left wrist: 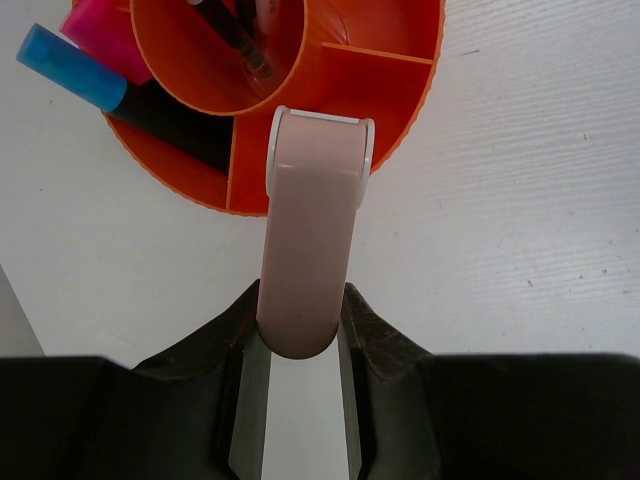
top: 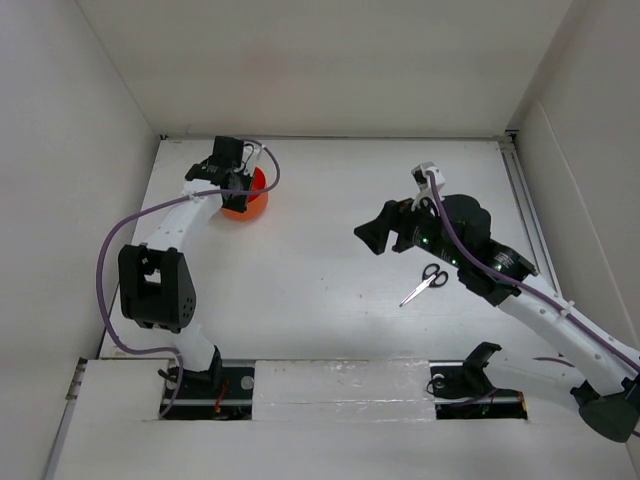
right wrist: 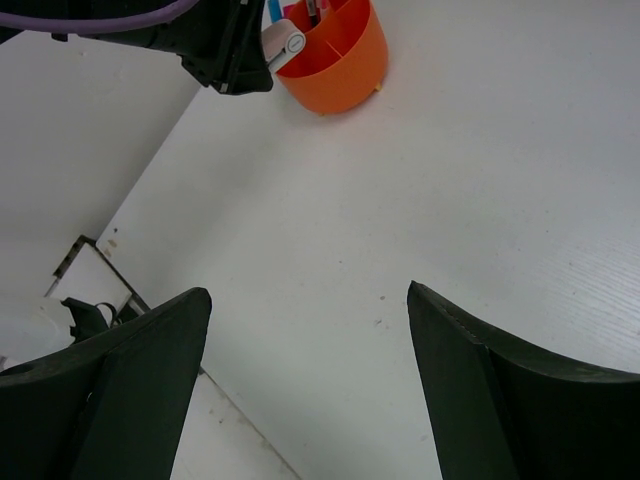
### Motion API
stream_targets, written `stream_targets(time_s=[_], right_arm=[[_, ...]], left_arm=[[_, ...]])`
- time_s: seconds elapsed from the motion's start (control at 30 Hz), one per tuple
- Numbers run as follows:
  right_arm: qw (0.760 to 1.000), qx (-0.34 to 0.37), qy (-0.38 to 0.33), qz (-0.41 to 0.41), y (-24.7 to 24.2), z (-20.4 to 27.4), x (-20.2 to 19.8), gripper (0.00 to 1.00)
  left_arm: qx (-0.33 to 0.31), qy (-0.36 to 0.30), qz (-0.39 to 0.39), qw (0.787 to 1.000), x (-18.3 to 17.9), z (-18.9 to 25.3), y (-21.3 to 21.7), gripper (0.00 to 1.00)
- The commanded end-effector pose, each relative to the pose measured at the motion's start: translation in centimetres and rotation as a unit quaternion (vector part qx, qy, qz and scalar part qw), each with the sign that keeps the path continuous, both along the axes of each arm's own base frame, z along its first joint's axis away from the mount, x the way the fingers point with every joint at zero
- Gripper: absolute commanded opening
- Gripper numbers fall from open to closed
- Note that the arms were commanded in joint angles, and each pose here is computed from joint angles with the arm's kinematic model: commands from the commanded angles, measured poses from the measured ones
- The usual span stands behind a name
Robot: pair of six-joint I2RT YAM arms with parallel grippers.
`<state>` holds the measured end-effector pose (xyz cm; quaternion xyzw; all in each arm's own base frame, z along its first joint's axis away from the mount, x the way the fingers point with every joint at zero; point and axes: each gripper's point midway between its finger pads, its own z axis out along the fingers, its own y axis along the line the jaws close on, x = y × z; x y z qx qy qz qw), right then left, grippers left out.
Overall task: Sort the stationery into containers
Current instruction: Place the stapler in the storage box.
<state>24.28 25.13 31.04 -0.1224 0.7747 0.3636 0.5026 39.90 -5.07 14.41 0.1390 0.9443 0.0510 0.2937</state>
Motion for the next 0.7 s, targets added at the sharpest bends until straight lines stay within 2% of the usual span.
stream_targets(time_s=[0.0,0.67], right_arm=[[1.0,0.012,-0.025,0.004,0.1,1.1,0.2,0.85],[0.999,0.016,-0.028,0.009,0.2,1.3,0.1,0.85]], left_arm=[[-0.001,-0.03,0.009,1.0,0.9,2.1,0.1,0.0],[-0.002,-0.007,0.005,1.0,1.5,0.4,-0.2,0.0]])
